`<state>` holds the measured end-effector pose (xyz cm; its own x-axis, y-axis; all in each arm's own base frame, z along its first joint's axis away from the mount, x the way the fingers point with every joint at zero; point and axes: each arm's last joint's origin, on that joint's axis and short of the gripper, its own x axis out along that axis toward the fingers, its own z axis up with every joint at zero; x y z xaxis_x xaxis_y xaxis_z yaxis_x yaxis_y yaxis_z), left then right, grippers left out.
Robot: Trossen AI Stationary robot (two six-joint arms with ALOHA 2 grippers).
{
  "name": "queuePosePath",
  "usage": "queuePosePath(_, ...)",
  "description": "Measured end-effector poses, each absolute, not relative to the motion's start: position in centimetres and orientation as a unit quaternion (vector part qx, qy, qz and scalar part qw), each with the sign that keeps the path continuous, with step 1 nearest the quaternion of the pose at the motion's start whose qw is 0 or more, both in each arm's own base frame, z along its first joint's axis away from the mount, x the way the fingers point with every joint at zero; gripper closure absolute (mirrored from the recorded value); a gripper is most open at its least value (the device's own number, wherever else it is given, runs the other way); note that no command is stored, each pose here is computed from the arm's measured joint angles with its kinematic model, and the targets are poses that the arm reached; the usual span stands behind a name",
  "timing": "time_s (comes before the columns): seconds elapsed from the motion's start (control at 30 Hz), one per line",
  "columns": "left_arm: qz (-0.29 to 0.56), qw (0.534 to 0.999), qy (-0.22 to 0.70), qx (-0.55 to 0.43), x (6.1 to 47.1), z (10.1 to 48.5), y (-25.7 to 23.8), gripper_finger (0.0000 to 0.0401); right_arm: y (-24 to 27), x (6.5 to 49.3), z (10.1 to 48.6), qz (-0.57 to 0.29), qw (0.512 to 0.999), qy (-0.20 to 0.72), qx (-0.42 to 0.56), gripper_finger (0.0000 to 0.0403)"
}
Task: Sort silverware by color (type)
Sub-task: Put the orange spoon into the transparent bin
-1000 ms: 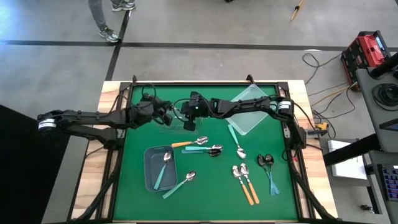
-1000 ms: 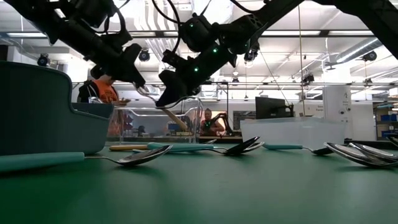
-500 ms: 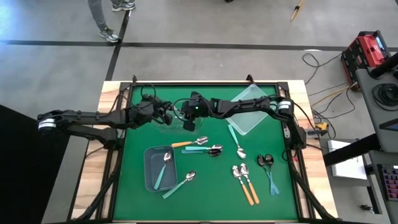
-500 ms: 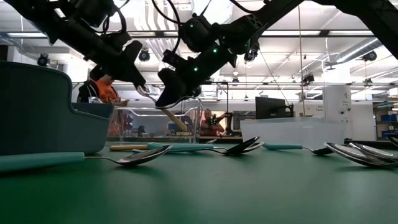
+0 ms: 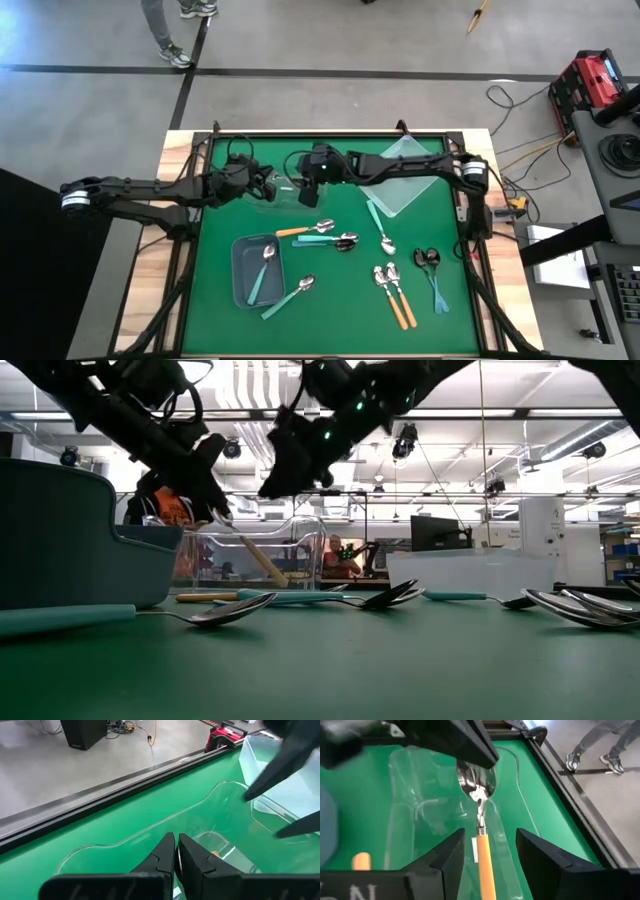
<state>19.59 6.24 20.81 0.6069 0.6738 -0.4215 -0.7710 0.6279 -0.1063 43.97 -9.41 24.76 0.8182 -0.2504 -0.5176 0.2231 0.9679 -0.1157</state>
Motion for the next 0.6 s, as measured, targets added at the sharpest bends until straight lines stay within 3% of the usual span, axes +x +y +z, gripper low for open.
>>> queuePosePath(0.6, 0.414, 0.877, 0.183, -0.164, 20.7, 19.4, 6.5, 0.0401, -5.8, 39.2, 31.7, -0.094, 0.953, 0.287, -0.027, 0.0237)
